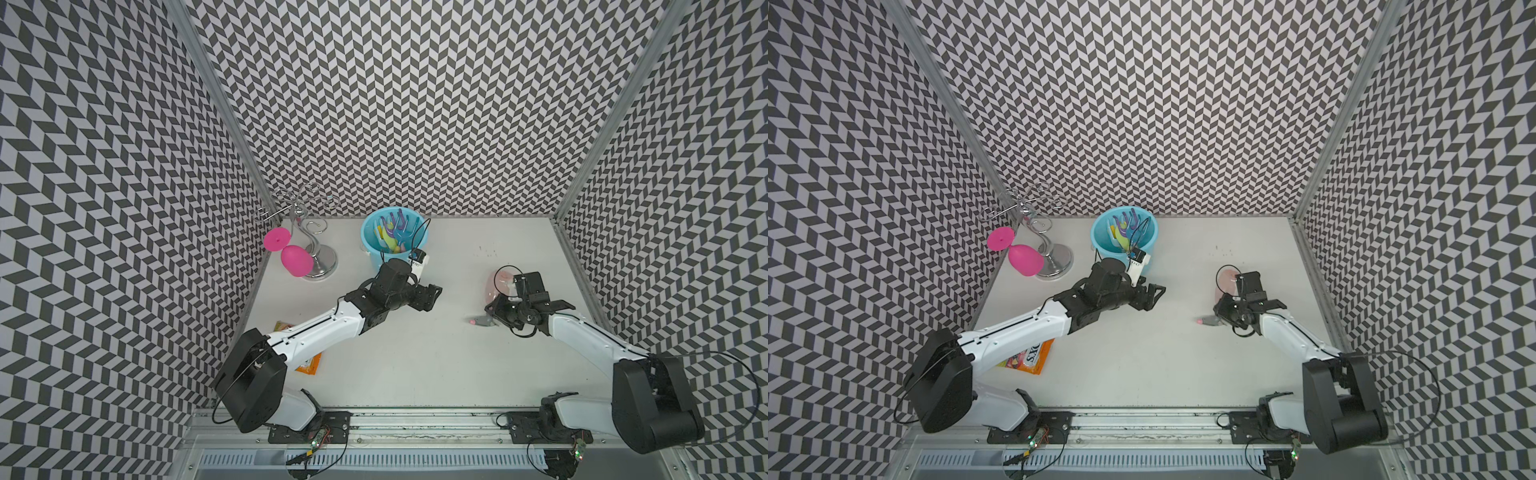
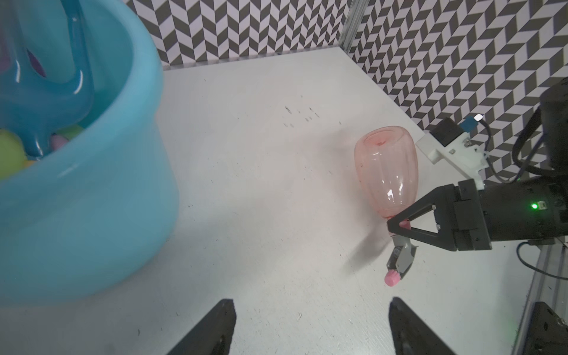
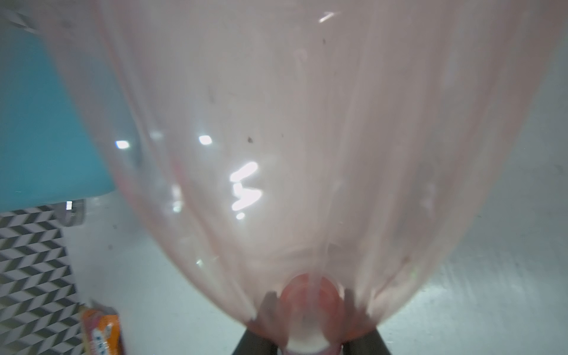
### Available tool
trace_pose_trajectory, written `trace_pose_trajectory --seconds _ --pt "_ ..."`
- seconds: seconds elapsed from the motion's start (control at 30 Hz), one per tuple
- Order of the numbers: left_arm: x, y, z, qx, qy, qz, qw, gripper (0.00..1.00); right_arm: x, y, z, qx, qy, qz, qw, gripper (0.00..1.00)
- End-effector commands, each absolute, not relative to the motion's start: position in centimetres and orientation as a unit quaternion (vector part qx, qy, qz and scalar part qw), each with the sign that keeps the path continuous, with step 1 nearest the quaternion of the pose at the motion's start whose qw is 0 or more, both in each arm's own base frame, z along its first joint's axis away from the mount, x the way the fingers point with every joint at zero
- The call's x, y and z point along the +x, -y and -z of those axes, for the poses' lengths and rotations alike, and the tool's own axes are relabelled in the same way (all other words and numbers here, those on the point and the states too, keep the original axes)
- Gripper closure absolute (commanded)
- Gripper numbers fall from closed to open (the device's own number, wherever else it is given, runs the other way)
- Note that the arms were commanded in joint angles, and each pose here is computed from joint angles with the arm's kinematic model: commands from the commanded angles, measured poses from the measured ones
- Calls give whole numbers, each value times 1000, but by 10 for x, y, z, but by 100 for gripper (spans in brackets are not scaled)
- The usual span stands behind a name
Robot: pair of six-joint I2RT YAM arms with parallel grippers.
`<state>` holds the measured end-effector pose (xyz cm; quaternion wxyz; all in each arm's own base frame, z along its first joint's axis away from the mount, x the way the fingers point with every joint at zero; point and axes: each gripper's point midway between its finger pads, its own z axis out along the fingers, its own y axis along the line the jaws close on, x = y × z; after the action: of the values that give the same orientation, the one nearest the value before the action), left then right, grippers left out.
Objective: Organize the gardening tools
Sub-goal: Pick up the gardening tool from the center of the board.
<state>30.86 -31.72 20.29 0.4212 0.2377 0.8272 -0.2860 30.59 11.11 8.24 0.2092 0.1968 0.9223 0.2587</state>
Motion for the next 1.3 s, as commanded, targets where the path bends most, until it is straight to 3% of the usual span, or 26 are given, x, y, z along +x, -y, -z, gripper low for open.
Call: trace_pose_trajectory --seconds 0.0,0.27,0.57,0.9,1.27 --pt "308 320 -250 238 -791 310 471 19 325 -138 -135 185 -880 -365 240 74" --pt "296 318 -290 242 -743 342 521 18 335 -166 -198 206 -784 -549 203 75" --pt "271 336 -312 280 -672 373 575 21 331 -174 -250 231 -699 -651 185 75" --pt "259 372 -309 317 -601 374 631 24 327 -172 -272 241 -672 -677 180 75" --pt "263 408 -298 327 -576 350 663 39 319 -175 -276 235 -667 -686 168 75"
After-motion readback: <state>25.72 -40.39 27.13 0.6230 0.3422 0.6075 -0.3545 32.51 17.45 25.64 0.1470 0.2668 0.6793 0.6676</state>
